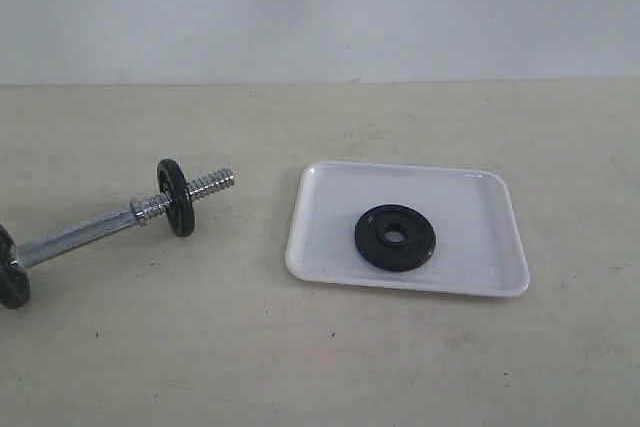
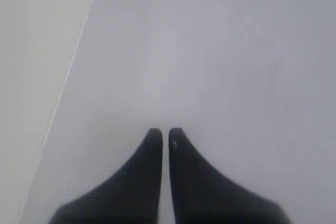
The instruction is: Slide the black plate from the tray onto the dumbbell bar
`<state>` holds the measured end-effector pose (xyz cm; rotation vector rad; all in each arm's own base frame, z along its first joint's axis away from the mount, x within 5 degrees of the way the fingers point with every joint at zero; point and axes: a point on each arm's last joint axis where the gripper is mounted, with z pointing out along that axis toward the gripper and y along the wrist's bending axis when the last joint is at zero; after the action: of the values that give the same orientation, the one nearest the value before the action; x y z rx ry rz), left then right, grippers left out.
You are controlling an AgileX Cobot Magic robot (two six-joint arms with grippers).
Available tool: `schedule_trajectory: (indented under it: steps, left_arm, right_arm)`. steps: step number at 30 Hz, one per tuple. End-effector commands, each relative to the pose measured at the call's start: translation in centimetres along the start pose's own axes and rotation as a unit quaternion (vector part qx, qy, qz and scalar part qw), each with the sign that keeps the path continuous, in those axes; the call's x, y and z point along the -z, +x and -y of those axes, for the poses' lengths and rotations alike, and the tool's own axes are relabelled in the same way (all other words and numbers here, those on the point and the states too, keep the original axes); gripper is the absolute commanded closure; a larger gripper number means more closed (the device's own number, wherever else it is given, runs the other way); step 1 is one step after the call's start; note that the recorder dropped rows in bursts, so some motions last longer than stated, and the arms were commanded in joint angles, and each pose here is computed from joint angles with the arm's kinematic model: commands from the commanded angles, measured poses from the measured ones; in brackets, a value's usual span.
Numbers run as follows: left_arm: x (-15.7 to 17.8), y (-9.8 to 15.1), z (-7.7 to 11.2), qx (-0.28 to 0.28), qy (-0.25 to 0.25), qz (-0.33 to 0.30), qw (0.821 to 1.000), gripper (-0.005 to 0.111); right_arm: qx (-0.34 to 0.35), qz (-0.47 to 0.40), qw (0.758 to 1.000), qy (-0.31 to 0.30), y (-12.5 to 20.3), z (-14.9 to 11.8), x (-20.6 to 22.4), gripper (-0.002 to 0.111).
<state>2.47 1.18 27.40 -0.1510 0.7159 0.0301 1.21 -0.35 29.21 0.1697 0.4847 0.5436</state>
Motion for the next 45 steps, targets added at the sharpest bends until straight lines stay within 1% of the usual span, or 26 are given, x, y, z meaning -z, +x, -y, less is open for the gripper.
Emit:
schedule_trajectory:
  steps: [1, 2, 3, 4, 5, 6, 8, 9, 12, 14, 15, 16, 17, 18, 21, 23, 24, 26, 28, 30, 33, 37, 45]
  left_arm:
    - [-0.5, -0.3, 1.8, -0.048, 0.092, -0.028, 0.994, 0.102]
    - [-0.7, 0.0, 2.2, -0.053, 0.114, -0.071, 0.990, 0.102]
    - [-0.8, 0.5, 2.3, -0.040, 0.119, -0.125, 0.984, 0.102]
    - [-1.0, 0.5, 2.4, -0.039, 0.120, -0.168, 0.978, 0.102]
    - [-1.0, 0.7, 2.2, -0.016, 0.104, -0.203, 0.973, 0.102]
    - [-1.1, 0.7, 2.1, -0.006, 0.094, -0.220, 0.971, 0.102]
    - [-1.4, 0.5, 2.0, 0.002, 0.086, -0.238, 0.967, 0.102]
    - [-1.5, 0.7, 2.1, 0.003, 0.089, -0.245, 0.965, 0.102]
    - [-1.8, 1.5, 2.4, 0.005, 0.101, -0.273, 0.957, 0.102]
    - [-2.0, 2.2, 2.6, 0.010, 0.111, -0.296, 0.949, 0.102]
    - [-2.1, 2.5, 2.8, 0.012, 0.120, -0.307, 0.944, 0.102]
    - [-2.2, 2.9, 3.1, 0.002, 0.144, -0.317, 0.938, 0.102]
    - [-2.2, 3.3, 3.4, 0.004, 0.160, -0.329, 0.931, 0.102]
    - [-2.2, 3.7, 3.8, 0.005, 0.183, -0.342, 0.922, 0.102]
    - [-2.1, 4.9, 4.7, 0.016, 0.239, -0.386, 0.891, 0.102]
    - [-2.0, 5.6, 5.1, 0.021, 0.264, -0.420, 0.868, 0.102]
    - [-2.1, 5.9, 5.4, 0.027, 0.277, -0.436, 0.856, 0.102]
    - [-2.3, 6.2, 5.8, 0.028, 0.304, -0.452, 0.838, 0.102]
    - [-2.8, 6.0, 6.3, 0.032, 0.332, -0.451, 0.828, 0.102]
    - [-3.3, 5.7, 6.6, 0.043, 0.342, -0.443, 0.827, 0.102]
    - [-3.9, 5.1, 6.8, 0.059, 0.340, -0.429, 0.835, 0.102]
    - [-4.1, 5.0, 6.8, 0.070, 0.336, -0.425, 0.837, 0.102]
    - [-4.1, 5.0, 6.8, 0.070, 0.336, -0.425, 0.837, 0.102]
  right_arm:
    - [0.106, -0.123, 0.987, 0.018, 0.4, -0.6, -2.2, 0.109]
    - [0.135, -0.181, 0.974, 0.029, 0.7, -0.7, -2.7, 0.109]
    - [0.159, -0.245, 0.955, 0.049, 1.2, -0.4, -3.0, 0.109]
    - [0.176, -0.295, 0.936, 0.072, 1.2, -0.2, -3.5, 0.109]
    - [0.182, -0.335, 0.919, 0.096, 1.3, 0.0, -4.0, 0.109]
    - [0.185, -0.359, 0.908, 0.111, 1.2, 0.1, -4.6, 0.109]
    - [0.209, -0.420, 0.873, 0.135, 1.6, 0.6, -5.4, 0.109]
    - [0.220, -0.443, 0.857, 0.141, 1.8, 0.8, -5.6, 0.109]
    - [0.234, -0.529, 0.799, 0.167, 2.9, 1.7, -6.0, 0.109]
    - [0.234, -0.578, 0.763, 0.169, 3.8, 2.1, -6.1, 0.109]
    - [0.232, -0.596, 0.751, 0.167, 4.1, 2.2, -6.2, 0.109]
    - [0.226, -0.618, 0.735, 0.164, 4.6, 2.3, -6.2, 0.109]
    - [0.220, -0.641, 0.719, 0.156, 5.1, 2.3, -6.2, 0.109]
    - [0.208, -0.662, 0.704, 0.148, 5.7, 2.3, -6.1, 0.109]
    - [0.165, -0.709, 0.675, 0.120, 7.3, 2.2, -5.7, 0.109]
    - [0.135, -0.730, 0.663, 0.094, 8.3, 1.9, -5.6, 0.109]
    - [0.117, -0.734, 0.664, 0.085, 8.6, 1.7, -5.6, 0.109]
    - [0.088, -0.731, 0.672, 0.076, 9.0, 1.4, -5.8, 0.109]
    - [0.072, -0.721, 0.684, 0.081, 9.0, 1.2, -6.1, 0.109]
    - [0.078, -0.709, 0.696, 0.085, 9.0, 1.4, -6.4, 0.109]
    - [0.087, -0.692, 0.711, 0.090, 9.0, 1.5, -6.8, 0.109]
    - [0.090, -0.686, 0.716, 0.092, 9.0, 1.6, -6.9, 0.109]
    - [0.077, -0.681, 0.721, 0.103, 9.0, 1.6, -7.0, 0.109]
